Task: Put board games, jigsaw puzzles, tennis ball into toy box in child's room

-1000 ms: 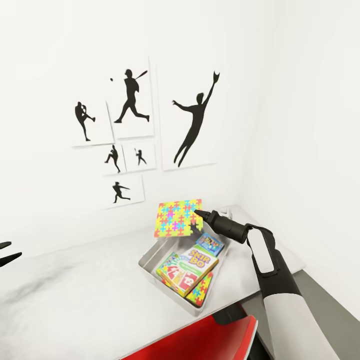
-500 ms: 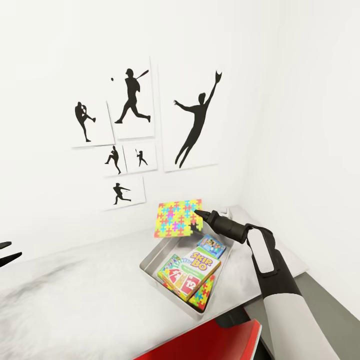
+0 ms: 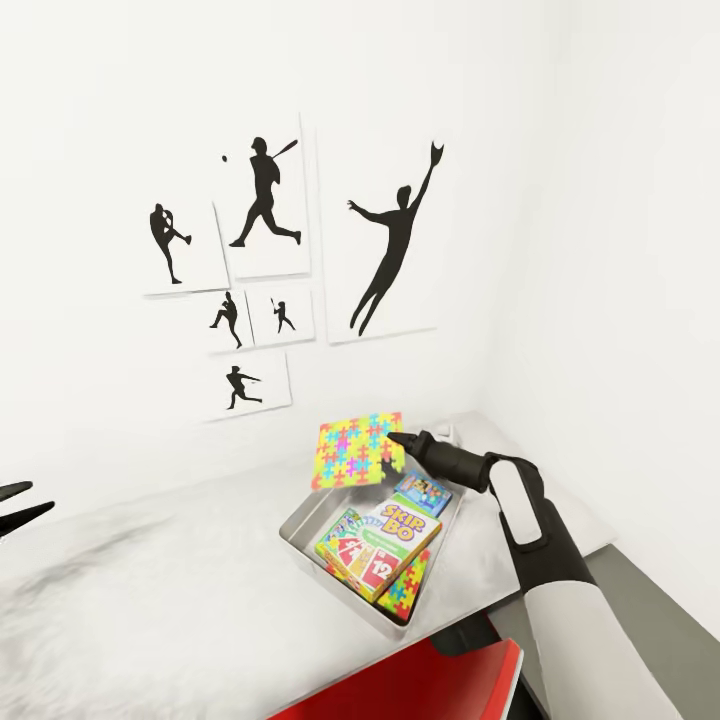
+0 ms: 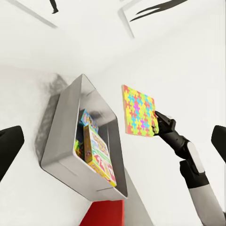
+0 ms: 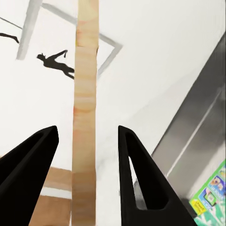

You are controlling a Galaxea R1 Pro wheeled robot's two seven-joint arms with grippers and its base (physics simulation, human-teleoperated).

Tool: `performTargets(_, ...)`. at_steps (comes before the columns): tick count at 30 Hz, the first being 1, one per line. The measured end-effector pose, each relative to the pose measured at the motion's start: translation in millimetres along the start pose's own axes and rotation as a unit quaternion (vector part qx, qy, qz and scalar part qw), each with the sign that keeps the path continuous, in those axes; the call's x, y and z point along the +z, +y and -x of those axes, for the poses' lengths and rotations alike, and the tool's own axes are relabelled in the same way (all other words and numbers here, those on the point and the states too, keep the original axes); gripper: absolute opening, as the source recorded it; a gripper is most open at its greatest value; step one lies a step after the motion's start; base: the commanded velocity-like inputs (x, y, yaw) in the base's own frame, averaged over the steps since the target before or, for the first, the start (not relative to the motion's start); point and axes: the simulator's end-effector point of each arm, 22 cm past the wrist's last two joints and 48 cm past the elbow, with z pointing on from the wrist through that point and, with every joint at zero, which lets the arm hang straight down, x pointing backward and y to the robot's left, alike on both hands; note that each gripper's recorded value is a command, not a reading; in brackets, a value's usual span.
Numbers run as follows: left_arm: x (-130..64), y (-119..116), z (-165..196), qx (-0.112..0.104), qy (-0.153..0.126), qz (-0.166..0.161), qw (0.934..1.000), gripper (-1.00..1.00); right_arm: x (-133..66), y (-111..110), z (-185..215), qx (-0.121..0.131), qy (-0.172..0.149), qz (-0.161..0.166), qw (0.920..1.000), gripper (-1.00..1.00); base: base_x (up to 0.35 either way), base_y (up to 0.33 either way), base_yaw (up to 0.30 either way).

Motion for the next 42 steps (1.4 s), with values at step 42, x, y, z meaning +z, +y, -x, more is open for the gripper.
performTargets(42,17.1,5.5,-20.8,-0.011,0.028,-0.004,0.9995,1.00,-11.5,-62.0,-37.0,-0.033,0.128,-0.109,0.9853,-1.00,0.000,0.000,0.000)
